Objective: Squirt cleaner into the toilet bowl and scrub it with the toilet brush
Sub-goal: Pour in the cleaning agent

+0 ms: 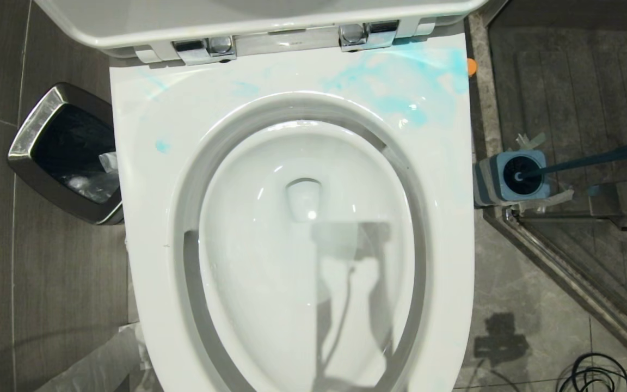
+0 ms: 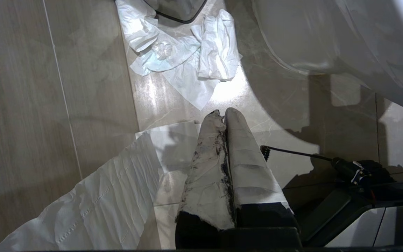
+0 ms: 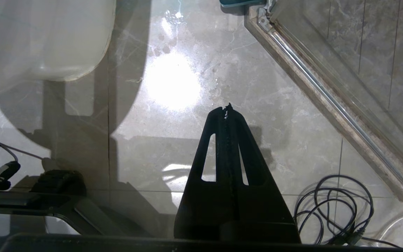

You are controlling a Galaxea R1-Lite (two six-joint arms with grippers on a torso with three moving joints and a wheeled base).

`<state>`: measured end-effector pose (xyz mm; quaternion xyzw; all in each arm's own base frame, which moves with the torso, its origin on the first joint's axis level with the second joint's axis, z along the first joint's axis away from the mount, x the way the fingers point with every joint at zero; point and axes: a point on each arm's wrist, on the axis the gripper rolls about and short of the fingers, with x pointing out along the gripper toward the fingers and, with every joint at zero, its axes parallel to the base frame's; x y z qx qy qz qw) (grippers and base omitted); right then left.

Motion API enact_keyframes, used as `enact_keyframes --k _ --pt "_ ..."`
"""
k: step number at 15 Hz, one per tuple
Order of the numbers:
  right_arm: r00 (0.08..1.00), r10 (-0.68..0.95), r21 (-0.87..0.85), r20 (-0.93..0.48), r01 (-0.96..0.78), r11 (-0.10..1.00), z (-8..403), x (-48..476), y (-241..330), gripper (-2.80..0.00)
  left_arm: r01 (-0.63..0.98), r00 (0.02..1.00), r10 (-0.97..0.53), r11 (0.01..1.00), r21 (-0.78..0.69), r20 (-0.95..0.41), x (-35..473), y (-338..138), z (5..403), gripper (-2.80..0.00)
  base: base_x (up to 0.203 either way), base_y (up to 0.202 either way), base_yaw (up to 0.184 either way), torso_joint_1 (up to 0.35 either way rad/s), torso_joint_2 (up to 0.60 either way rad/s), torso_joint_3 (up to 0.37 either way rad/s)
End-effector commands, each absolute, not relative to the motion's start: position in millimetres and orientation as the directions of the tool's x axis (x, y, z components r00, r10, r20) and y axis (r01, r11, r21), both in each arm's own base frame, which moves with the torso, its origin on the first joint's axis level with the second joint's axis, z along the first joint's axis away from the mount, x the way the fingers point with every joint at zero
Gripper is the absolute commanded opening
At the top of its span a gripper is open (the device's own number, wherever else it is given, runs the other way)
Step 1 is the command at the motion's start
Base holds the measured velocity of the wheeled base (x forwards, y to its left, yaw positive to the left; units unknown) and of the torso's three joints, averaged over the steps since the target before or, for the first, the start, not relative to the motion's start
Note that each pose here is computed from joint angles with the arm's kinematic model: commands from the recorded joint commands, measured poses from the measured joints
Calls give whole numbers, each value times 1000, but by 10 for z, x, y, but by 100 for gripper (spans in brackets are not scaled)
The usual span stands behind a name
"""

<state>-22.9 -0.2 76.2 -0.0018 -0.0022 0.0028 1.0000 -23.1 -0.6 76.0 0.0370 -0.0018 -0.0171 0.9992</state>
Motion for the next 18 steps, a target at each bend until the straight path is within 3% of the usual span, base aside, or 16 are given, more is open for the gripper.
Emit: enact_keyframes --k 1,6,10,14,18 --pt "1000 8 -9 5 -8 1000 762 -229 -2 -280 34 999 -34 997 72 1 -230 -6 761 -280 0 0 0 0 0 0" --pt "1000 0 -12 -21 0 1000 788 -245 -4 -280 32 999 -32 997 67 2 -229 -6 759 -280 0 0 0 0 0 0" --pt "986 -4 -10 -166 2 1000 1312 -124 -4 -280 32 999 -32 997 68 3 -229 -6 761 -280 0 0 0 0 0 0" --pt "922 5 -17 -387 -12 1000 1865 714 6 -280 30 1000 -31 997 66 3 -229 -6 760 -280 0 0 0 0 0 0" --pt "930 13 -54 -367 -35 998 1989 1676 164 -280 31 1000 -31 997 67 2 -228 -6 756 -280 0 0 0 0 0 0"
